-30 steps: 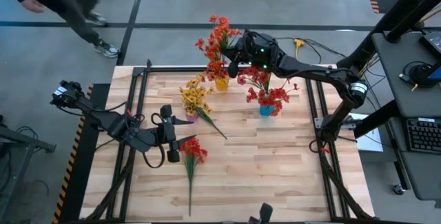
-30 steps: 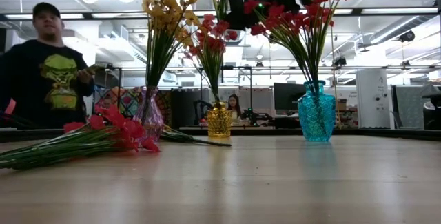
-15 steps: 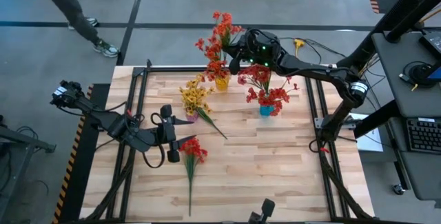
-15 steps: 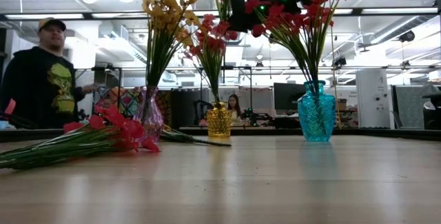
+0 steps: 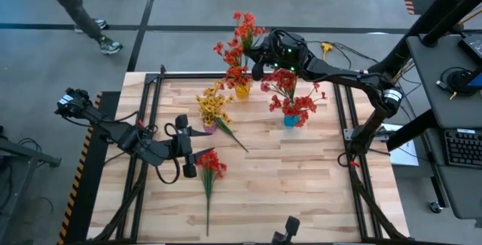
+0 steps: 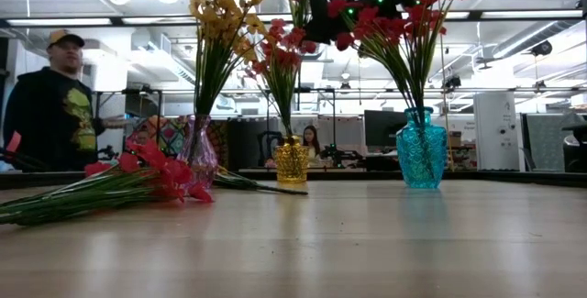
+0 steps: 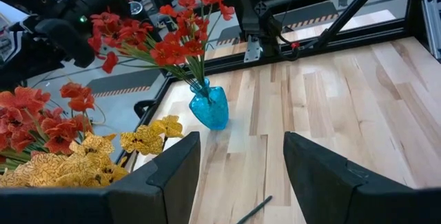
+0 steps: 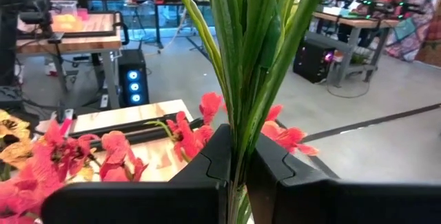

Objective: Sort flowers into vase by color
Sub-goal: Put the orange flower into the yellow vase

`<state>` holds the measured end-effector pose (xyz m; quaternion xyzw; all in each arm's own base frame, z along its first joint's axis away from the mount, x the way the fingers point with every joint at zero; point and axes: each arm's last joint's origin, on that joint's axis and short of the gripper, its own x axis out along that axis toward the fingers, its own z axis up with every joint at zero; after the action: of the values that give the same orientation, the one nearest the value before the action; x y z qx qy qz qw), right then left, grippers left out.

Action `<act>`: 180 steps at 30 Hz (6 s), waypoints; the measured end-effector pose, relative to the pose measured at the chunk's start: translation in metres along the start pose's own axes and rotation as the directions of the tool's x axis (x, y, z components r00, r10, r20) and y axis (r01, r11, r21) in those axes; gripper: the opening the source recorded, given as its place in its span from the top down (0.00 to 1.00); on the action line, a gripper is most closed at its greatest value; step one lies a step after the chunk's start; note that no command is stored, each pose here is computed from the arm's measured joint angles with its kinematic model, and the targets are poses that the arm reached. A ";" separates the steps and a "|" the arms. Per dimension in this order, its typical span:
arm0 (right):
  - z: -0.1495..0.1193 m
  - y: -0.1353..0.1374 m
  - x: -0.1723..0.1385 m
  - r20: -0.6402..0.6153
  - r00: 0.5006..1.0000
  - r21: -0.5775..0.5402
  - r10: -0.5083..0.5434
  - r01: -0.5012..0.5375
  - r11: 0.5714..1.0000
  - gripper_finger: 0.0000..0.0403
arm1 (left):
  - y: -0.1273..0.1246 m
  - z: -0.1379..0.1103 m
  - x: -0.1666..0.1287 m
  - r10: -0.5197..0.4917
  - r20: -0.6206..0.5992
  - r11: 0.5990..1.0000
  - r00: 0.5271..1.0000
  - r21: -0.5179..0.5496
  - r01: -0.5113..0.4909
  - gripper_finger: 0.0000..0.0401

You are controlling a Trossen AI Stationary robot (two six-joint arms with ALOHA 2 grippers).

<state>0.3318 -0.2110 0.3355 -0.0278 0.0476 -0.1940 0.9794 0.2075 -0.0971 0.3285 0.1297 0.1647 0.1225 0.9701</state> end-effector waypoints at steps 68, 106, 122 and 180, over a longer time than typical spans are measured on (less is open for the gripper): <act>-0.029 -0.127 -0.075 0.035 0.998 0.094 0.052 -0.055 0.994 0.96 | 0.000 -0.007 0.002 0.051 -0.022 0.998 0.998 0.031 -0.051 0.52; -0.096 -0.132 -0.123 0.223 0.967 0.204 -0.124 0.078 0.976 0.96 | 0.006 0.009 0.000 0.146 0.018 0.987 0.989 0.058 -0.147 0.52; -0.091 -0.116 -0.120 0.326 0.943 0.122 -0.070 0.032 0.992 0.96 | 0.005 0.014 0.002 0.162 0.028 0.978 0.986 0.131 -0.164 0.52; -0.089 -0.081 -0.025 0.296 0.919 0.107 0.260 -0.302 0.947 0.96 | 0.006 0.011 0.002 0.214 0.007 0.947 0.977 0.243 -0.209 0.52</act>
<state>0.2691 -0.2795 0.2551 0.0263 -0.1019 -0.0482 0.9933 0.2117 -0.0933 0.3400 0.2628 0.1731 0.2060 0.9266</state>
